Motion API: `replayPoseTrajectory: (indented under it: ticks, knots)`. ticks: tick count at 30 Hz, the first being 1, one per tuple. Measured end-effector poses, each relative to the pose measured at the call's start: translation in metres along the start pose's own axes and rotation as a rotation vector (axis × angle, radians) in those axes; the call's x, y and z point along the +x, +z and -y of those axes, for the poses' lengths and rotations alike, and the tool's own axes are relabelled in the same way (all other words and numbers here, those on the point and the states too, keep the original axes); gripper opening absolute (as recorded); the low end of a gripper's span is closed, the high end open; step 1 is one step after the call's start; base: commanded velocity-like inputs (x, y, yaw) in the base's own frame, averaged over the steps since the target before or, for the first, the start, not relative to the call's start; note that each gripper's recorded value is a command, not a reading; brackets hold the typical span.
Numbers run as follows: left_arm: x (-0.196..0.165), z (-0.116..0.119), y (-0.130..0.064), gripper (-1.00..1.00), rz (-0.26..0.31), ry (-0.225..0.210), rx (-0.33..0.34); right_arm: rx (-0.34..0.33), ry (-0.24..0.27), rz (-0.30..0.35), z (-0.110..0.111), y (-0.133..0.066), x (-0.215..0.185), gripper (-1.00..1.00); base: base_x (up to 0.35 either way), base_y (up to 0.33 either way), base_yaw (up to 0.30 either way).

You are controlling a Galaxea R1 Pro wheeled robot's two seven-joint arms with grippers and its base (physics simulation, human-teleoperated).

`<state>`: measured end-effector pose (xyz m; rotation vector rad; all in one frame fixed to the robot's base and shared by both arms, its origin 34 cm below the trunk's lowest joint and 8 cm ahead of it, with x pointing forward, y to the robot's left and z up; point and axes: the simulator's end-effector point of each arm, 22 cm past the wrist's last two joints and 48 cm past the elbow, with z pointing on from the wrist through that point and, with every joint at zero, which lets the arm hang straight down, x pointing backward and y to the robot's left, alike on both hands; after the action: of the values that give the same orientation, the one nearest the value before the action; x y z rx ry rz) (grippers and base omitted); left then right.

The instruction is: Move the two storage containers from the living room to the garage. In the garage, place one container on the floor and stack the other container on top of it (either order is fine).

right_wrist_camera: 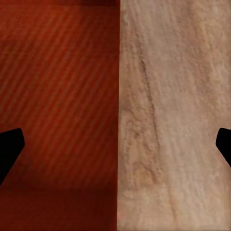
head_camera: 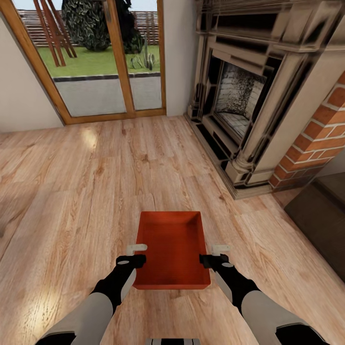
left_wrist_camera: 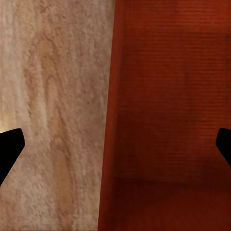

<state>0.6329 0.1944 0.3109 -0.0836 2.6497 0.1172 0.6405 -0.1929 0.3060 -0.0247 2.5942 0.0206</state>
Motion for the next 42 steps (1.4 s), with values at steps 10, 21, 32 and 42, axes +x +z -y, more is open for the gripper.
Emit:
replayPoseTrajectory:
  ticks: [10,21,32,42]
  knots:
    - [0.0,0.0,0.0,1.0,0.0,0.0,0.0,-0.001,-0.001,0.0,0.0,0.0,0.0,1.0,0.0,0.0,0.0]
    - [0.0,-0.001,0.0,1.0,0.001,0.0,-0.001,-0.003,-0.001,0.0,-0.002,0.0,0.0,1.0,0.0,0.0,0.0]
    - [0.0,-0.002,0.0,1.0,0.0,-0.001,-0.003,-0.013,0.008,0.003,-0.012,-0.001,-0.001,1.0,0.0,0.0,0.0]
    - [0.0,-0.002,0.0,1.0,0.0,-0.002,-0.004,-0.009,0.008,0.001,-0.007,0.0,0.0,1.0,0.0,0.0,0.0]
